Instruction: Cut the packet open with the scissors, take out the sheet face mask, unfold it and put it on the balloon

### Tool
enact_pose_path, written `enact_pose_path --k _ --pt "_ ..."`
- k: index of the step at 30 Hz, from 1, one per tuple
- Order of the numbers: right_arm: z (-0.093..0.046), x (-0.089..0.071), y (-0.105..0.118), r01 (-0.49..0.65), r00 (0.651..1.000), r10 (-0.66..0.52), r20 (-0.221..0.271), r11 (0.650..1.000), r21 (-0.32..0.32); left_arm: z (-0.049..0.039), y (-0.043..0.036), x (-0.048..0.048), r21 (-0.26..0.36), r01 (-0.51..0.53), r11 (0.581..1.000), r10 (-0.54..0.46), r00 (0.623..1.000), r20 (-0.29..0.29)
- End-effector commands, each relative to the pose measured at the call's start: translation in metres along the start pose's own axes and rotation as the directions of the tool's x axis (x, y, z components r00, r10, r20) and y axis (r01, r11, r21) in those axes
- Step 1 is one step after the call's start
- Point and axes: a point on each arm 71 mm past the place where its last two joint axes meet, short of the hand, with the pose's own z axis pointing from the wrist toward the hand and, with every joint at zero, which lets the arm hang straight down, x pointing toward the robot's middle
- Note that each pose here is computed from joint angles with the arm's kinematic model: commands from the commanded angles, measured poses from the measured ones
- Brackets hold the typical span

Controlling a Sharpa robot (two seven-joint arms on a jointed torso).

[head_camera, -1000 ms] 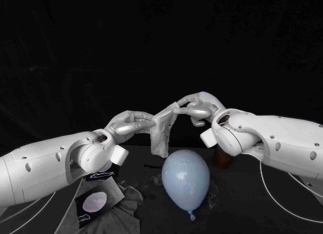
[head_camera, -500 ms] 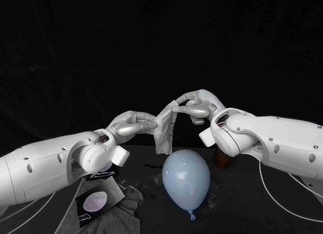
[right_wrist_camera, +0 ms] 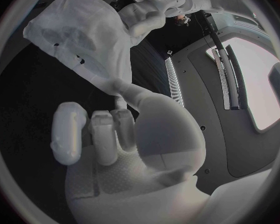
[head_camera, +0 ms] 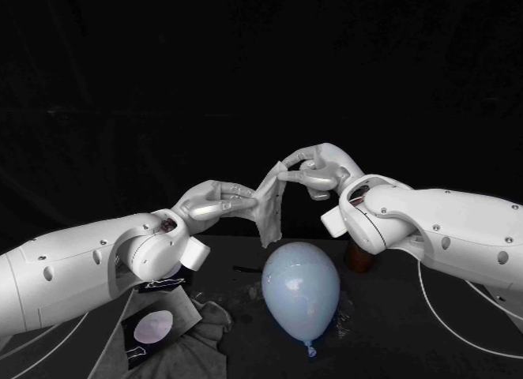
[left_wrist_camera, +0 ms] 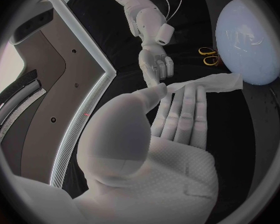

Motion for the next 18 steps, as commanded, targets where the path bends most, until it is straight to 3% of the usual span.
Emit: enact_pose_path --k 1,8,18 --pt "0.001 -0.001 0.003 0.033 0.999 -0.032 0.023 0.999 -0.042 0.0009 -0.0029 0.0049 0.023 0.003 1.000 -0.003 1.000 -0.025" --pt "0.004 0.001 0.004 0.056 0.997 -0.052 0.055 0.996 -0.075 0.0006 -0.0072 0.0146 0.060 0.034 0.998 -0.030 0.997 -0.064" --pt "0.003 0.010 0.002 0.051 0.997 -0.044 0.063 0.992 -0.114 0.0059 -0.0103 0.0306 0.085 0.065 0.994 -0.054 0.992 -0.118"
